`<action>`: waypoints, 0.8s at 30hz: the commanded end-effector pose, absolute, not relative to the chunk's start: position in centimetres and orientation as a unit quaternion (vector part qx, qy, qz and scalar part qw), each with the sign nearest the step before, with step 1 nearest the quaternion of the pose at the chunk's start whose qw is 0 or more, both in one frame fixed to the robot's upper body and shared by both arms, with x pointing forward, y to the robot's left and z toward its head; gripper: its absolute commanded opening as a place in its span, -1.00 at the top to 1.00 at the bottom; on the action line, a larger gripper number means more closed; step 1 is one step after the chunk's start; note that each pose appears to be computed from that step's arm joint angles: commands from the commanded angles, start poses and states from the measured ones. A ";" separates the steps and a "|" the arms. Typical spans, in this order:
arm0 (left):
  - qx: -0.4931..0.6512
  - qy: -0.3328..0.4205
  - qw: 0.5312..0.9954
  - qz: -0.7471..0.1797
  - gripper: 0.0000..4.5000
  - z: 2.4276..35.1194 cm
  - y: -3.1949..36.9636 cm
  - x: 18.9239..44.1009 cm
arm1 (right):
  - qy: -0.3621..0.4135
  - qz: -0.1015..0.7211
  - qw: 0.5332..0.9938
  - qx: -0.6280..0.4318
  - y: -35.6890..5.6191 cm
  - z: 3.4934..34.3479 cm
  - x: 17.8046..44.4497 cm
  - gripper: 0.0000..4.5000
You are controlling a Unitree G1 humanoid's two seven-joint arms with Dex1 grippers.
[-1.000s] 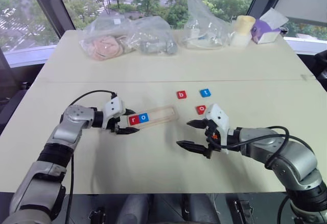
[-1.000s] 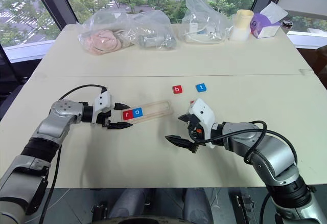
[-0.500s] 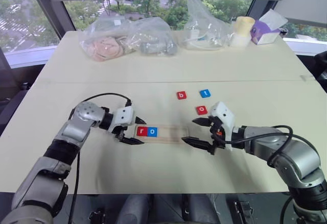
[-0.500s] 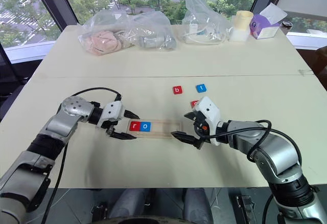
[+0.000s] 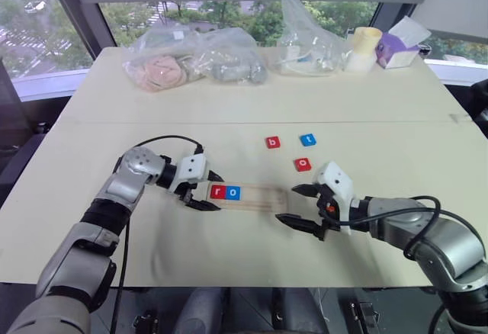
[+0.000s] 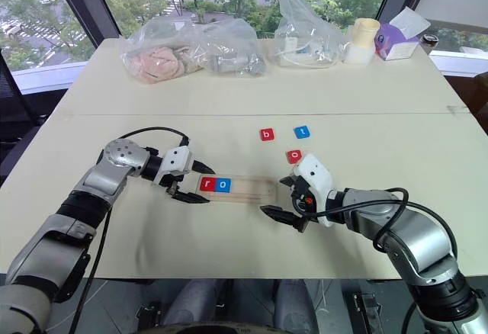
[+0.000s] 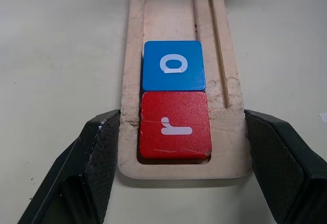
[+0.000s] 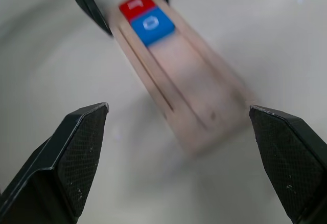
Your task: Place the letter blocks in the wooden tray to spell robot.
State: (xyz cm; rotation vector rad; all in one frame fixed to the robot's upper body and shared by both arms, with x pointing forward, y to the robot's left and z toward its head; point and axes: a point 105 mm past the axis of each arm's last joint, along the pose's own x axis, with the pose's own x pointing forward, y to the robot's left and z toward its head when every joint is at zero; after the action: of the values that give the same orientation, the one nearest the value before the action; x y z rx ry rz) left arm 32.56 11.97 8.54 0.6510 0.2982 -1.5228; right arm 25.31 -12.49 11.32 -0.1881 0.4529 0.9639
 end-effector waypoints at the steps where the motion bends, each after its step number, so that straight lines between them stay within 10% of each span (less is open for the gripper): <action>1: 0.294 0.156 0.665 -0.669 -0.62 7.0 12.1 32.2 | 0.183 0.472 0.857 -0.101 -11.8 12.8 25.3 -1.00; 3: 0.301 0.154 0.661 -0.669 -0.99 6.9 12.1 32.1 | 0.182 0.473 0.856 -0.101 -11.7 12.8 25.3 -1.00; 17: 0.233 0.148 0.708 -0.651 -0.99 12.5 13.7 30.9 | 0.144 0.445 0.881 -0.067 -11.9 14.7 27.9 -1.00; 24: 0.165 0.145 0.768 -0.601 -0.99 17.3 16.9 30.3 | 0.152 0.337 0.929 -0.005 -10.1 15.7 35.2 -1.00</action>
State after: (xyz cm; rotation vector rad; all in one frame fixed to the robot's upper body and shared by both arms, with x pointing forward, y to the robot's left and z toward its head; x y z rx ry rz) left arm 29.98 16.46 15.37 0.4071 0.3860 -1.3621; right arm 33.72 -10.06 15.75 -0.0218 0.2949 0.7753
